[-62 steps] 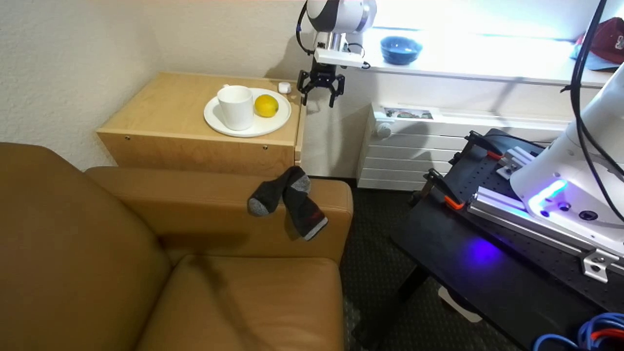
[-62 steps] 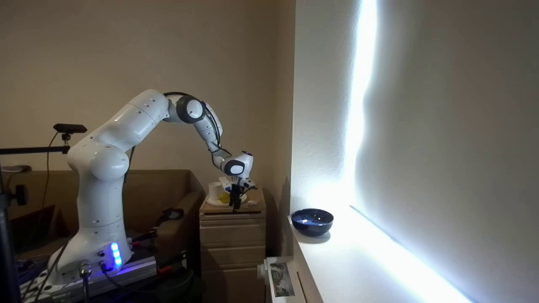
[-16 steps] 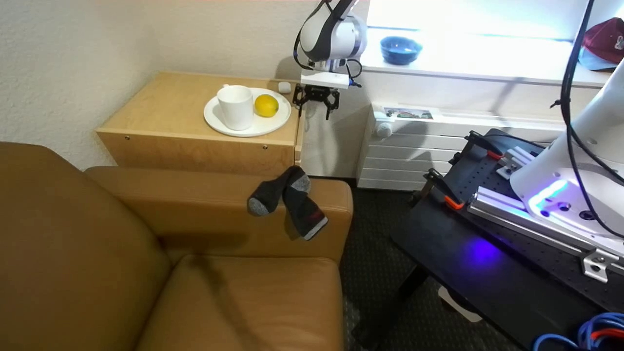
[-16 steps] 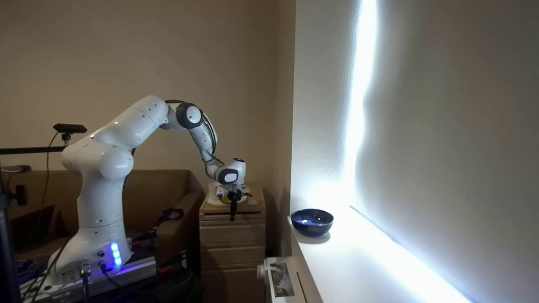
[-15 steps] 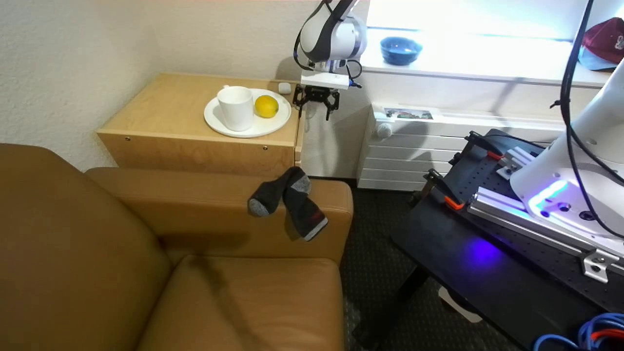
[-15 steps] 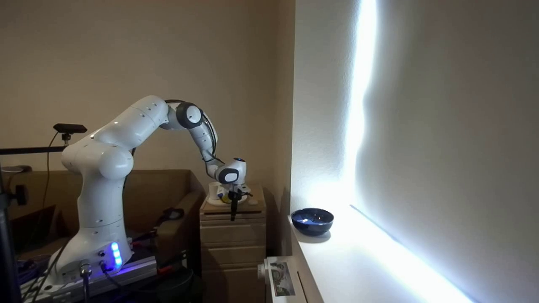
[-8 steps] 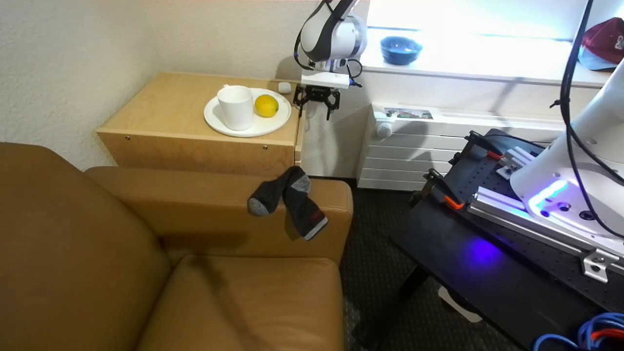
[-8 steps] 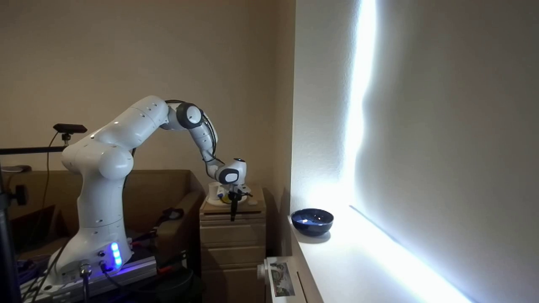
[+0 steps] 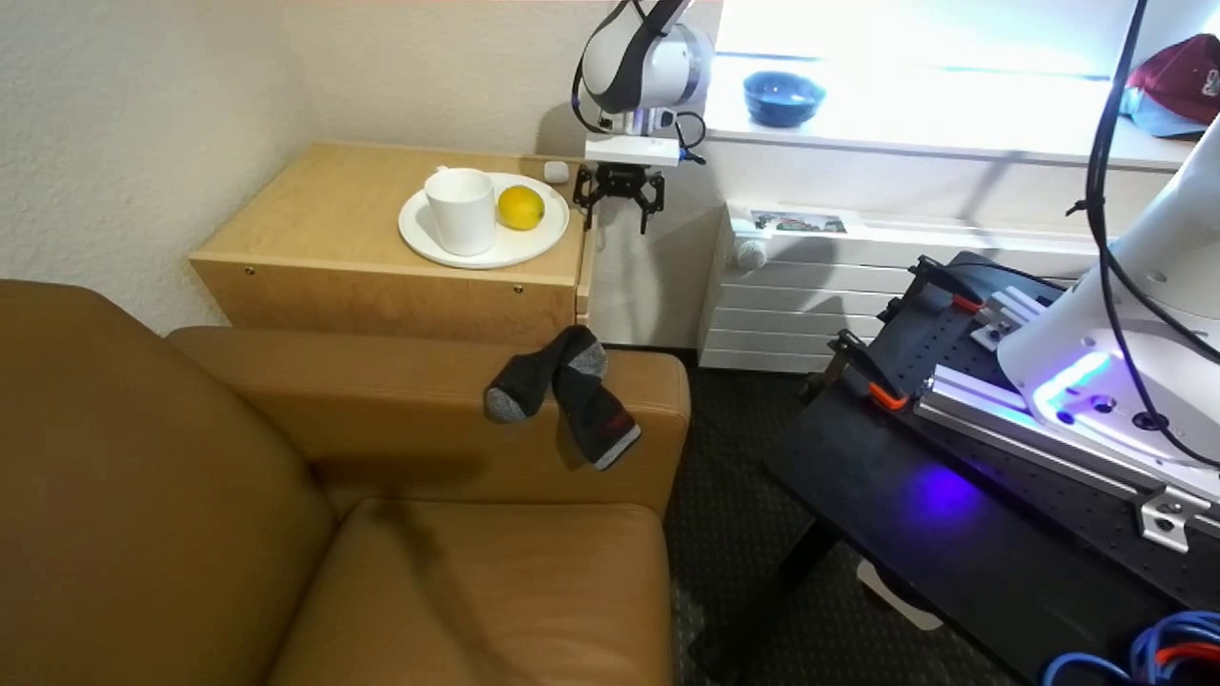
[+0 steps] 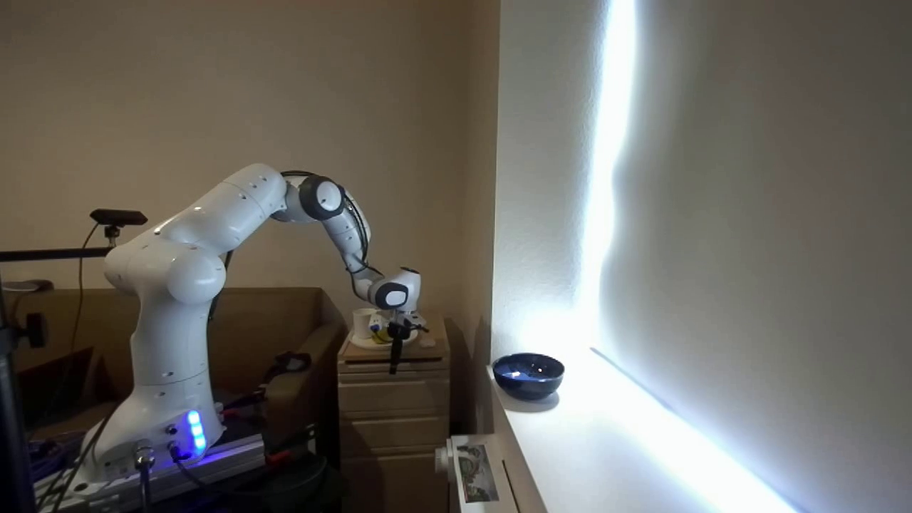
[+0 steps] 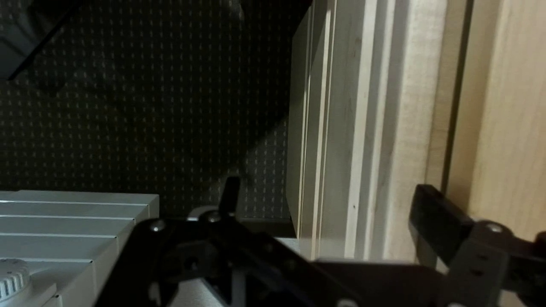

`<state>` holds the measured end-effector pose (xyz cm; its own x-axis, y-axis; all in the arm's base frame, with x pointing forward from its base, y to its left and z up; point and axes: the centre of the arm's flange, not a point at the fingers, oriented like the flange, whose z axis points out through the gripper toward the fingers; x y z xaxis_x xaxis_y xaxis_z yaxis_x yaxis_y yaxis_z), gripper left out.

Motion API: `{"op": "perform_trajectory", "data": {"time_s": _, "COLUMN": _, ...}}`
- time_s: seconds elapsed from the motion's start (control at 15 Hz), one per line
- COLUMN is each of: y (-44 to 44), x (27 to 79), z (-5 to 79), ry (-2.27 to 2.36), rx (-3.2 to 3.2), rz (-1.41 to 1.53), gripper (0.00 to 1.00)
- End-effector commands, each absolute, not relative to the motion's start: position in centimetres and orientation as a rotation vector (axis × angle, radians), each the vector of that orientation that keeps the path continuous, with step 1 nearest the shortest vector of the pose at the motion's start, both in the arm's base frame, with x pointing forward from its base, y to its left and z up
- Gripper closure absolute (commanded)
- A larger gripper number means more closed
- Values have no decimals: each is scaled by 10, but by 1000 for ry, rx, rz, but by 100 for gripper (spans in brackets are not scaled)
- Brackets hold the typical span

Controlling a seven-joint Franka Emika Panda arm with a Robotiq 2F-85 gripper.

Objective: Open the sliding tray then put the white case and lemon on it

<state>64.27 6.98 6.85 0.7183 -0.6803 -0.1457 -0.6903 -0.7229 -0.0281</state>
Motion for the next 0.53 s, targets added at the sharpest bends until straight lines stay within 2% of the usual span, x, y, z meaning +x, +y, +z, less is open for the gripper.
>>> {"op": "perform_trajectory", "data": {"time_s": 0.0, "y": 77, "x": 653, "z": 28, "ry": 1224, "rx": -2850, "rz": 291, "gripper": 0}}
{"op": "perform_trajectory", "data": {"time_s": 0.2, "y": 81, "x": 653, "z": 25, "ry": 1349, "rx": -2860, "rz": 394, "gripper": 0}}
{"op": "perform_trajectory", "data": {"time_s": 0.47, "y": 76, "x": 626, "z": -8, "ry": 1457, "rx": -2853, "rz": 446, "gripper": 0}}
